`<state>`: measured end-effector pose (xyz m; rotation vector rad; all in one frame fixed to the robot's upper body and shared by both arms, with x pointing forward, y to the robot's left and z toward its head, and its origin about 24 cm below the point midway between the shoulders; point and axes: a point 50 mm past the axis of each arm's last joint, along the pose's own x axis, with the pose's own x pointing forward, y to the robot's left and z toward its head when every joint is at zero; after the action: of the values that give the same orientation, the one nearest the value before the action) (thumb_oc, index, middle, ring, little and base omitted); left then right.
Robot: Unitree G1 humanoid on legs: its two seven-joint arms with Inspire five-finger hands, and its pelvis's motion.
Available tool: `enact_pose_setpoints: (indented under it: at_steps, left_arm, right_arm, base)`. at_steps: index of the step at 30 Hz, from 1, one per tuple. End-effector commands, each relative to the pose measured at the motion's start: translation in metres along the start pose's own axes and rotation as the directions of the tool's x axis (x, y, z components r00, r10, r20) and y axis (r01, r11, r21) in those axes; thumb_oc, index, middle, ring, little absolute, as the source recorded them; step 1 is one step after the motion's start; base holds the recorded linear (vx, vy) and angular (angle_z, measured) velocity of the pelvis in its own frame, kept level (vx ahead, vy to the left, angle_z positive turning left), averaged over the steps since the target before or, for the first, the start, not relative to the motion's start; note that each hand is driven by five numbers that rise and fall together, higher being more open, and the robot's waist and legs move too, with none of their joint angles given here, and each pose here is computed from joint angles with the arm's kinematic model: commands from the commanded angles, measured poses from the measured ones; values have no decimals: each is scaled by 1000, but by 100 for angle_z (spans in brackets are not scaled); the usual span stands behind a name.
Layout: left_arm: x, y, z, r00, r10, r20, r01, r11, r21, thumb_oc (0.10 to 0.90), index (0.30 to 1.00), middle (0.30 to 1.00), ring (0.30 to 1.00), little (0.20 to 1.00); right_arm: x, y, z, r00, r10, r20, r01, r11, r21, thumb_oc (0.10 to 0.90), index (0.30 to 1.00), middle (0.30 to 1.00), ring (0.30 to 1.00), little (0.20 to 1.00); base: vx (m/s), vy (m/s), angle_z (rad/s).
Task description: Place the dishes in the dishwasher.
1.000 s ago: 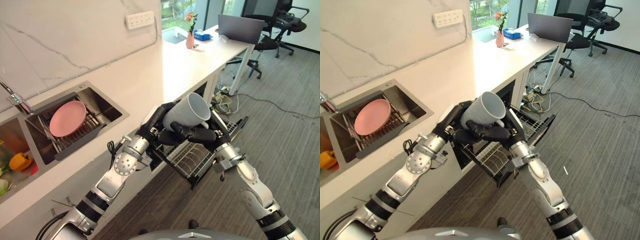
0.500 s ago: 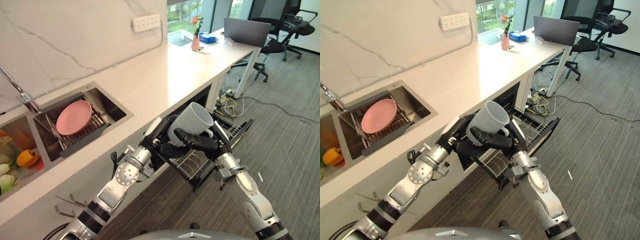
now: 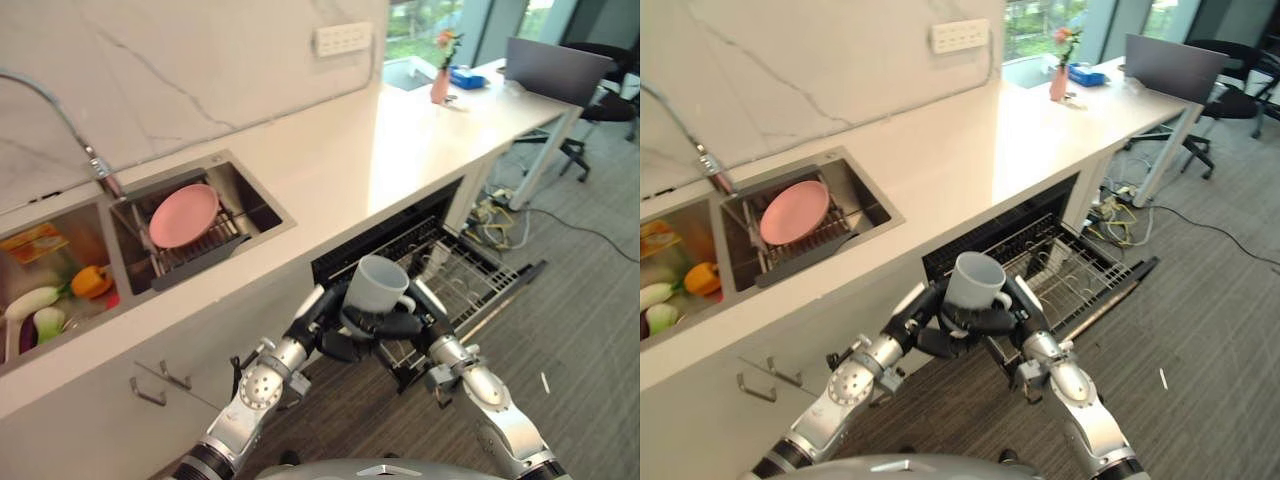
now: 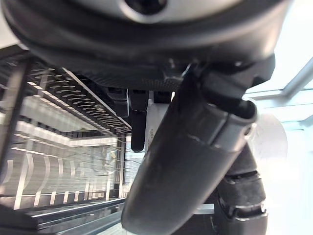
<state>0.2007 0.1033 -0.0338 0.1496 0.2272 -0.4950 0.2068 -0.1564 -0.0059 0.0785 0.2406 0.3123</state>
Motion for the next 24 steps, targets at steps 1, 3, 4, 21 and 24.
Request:
enact_pose_setpoints:
  at_steps: [1,3,4,21,24]
  left_arm:
    - [-44,76,-33,950,235,-208,-192,959,207,800,900,900,900,900]
    - [-48,78,-39,940,244,-239,-193,957,216,800,900,900,900,900]
    - [-52,77,-48,924,261,-278,-208,956,208,800,900,900,900,900]
    - [-47,75,-48,874,408,-264,-449,885,-120,800,900,900,900,900]
    - [-46,77,-40,872,434,-228,-474,864,-171,800,900,900,900,900]
  right_arm:
    - [3,-91,134,707,-447,547,481,872,90,400,300,300,300,300]
    - [4,-96,135,692,-478,541,494,860,129,400,300,300,300,300]
    - [4,-99,134,675,-506,537,510,846,155,400,300,300,300,300]
    - [-10,-89,136,513,-660,549,233,722,651,400,300,300,300,300]
    - [-17,-93,138,458,-701,546,215,683,698,400,300,300,300,300]
  base:
    - [-13,-6,21]
    - [-15,-2,29]
    - [0,-4,33]
    - [5,1,4]
    - [0,0,0]
